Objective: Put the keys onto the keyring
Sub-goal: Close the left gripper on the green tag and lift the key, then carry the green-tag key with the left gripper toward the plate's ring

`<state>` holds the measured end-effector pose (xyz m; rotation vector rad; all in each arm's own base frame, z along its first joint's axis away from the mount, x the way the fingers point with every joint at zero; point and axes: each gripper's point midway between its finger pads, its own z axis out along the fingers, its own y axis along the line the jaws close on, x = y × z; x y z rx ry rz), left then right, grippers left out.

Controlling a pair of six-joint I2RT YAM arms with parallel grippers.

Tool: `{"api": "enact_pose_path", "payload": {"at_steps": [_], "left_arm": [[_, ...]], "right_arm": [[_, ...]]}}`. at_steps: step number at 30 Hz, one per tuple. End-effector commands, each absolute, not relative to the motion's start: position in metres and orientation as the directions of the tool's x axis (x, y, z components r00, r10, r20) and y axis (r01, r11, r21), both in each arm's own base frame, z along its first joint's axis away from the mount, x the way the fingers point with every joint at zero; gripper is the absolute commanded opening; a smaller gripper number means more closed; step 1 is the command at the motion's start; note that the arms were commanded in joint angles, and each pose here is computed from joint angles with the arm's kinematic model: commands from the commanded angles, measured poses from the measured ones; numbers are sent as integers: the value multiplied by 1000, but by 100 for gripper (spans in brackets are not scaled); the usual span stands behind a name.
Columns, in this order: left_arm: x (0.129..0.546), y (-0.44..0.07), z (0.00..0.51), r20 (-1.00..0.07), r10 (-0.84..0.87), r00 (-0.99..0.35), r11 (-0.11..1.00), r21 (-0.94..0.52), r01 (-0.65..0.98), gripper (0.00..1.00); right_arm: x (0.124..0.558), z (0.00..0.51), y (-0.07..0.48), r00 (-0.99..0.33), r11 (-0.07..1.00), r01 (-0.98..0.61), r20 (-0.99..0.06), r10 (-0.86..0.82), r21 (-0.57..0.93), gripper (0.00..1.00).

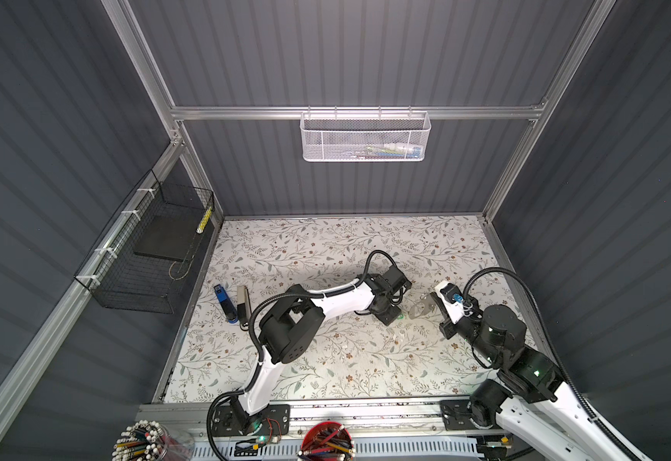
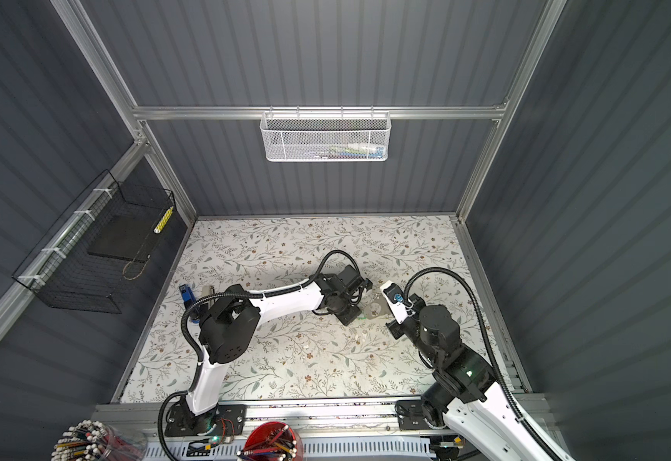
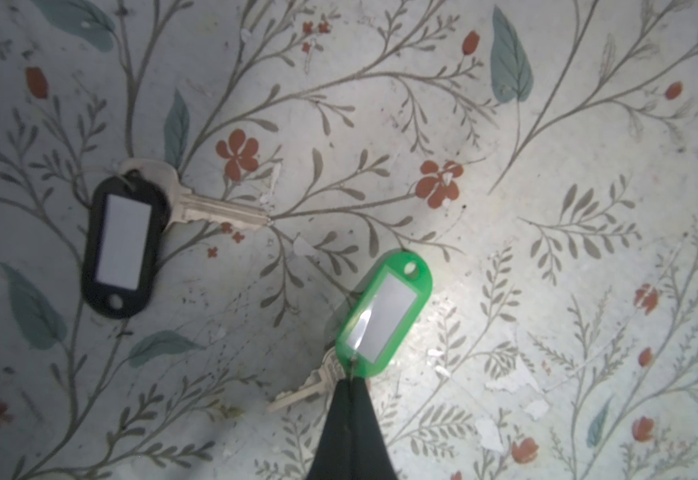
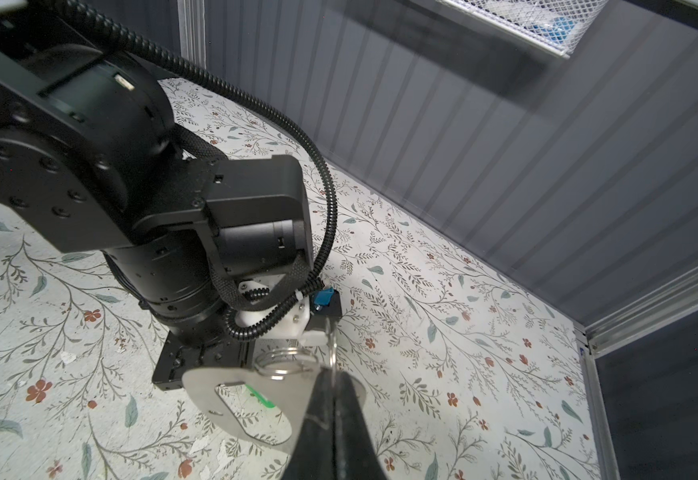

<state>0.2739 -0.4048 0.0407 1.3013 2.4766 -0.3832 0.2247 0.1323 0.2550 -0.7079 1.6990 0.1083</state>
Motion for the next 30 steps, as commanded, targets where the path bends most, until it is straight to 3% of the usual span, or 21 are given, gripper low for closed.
{"api": "enact_pose_path", "payload": {"at_steps": [1,10,18,25,30], "left_arm": [[276,-403,83,-512,730,-453,476,-94,874,0],[253,-390,127,-671,705,-231,293,-22,956,0],[222,-381,179,-815,580,-9,121,75,990,0],[194,-370,211,-851,521,66,13,85,996,0],[186,-361,226,-858,509,74,10,91,996,0]], "right_arm": [[226,265,130,-52,818,-485,-924,-379,-308,0],[224,269,127,-62,824,-480,-925,-375,-301,0],[222,248,151,-106,746,-604,-900,-424,-280,0],[217,232,175,-96,650,-712,-881,-464,-265,0],[210,237,193,-10,590,-756,-896,-443,-284,0]]}}
